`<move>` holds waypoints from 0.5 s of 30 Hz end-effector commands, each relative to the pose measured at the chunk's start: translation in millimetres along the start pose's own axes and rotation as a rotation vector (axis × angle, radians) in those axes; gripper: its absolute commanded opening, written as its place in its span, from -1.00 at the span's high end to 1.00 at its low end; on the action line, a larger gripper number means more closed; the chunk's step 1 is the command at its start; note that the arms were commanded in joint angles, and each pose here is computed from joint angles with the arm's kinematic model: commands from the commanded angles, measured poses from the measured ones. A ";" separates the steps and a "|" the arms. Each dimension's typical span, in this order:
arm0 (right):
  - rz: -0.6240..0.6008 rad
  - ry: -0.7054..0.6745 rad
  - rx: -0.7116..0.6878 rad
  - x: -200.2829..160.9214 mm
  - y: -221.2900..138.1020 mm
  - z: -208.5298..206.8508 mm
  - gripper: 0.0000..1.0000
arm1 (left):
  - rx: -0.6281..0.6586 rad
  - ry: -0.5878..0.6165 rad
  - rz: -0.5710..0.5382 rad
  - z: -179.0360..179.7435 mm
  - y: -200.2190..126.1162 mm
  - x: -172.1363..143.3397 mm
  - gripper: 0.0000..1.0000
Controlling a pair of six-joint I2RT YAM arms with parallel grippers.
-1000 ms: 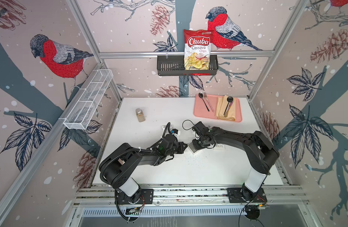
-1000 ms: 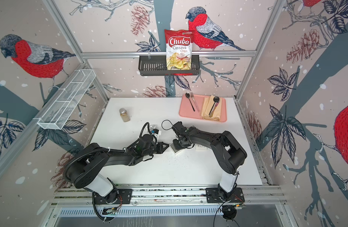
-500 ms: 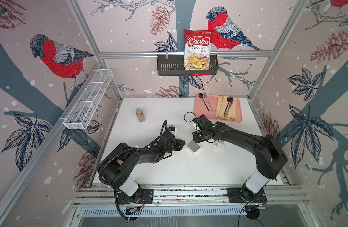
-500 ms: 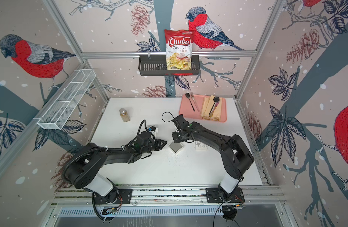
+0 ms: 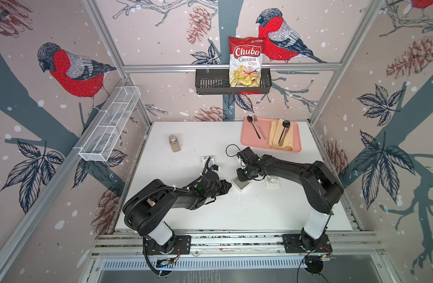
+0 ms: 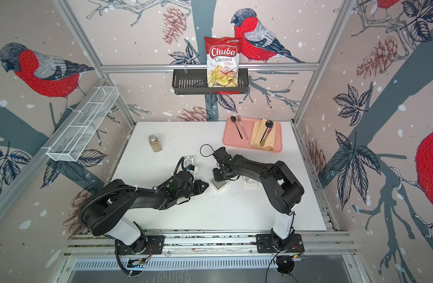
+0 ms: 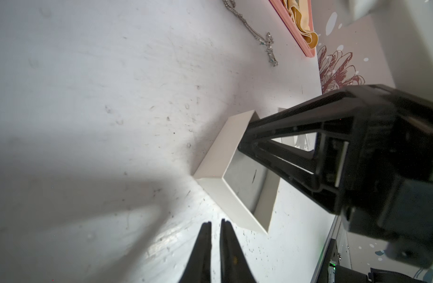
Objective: Take the necklace out of the lift-off lid jewelry box
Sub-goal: Place the inner lining in the jewelry box.
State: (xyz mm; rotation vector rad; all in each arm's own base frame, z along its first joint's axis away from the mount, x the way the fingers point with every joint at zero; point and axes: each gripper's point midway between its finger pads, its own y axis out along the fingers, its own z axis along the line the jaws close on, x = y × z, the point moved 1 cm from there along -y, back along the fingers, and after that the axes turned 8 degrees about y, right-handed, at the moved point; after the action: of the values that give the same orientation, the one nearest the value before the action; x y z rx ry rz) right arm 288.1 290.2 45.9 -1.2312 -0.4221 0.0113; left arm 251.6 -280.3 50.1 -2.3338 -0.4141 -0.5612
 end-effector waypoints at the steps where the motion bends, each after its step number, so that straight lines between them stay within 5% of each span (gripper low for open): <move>1: -0.026 -0.004 0.027 6.1 -7.5 7.7 0.59 | -0.015 -0.004 -0.038 -4.0 2.5 8.1 0.73; 9: -0.156 0.074 0.060 29.5 -66.5 1.5 0.33 | 0.008 0.039 -0.027 -2.1 16.7 20.1 0.74; 15: -0.095 0.216 0.114 19.8 -47.4 -41.0 -0.11 | 0.006 0.054 -0.025 1.8 24.5 30.6 0.74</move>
State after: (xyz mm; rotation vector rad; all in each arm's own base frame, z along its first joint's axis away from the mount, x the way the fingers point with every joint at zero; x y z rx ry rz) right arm 313.3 237.5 90.7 -1.1543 -0.3409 -0.1991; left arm 285.1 -289.8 49.9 -2.3065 -0.4367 -0.6052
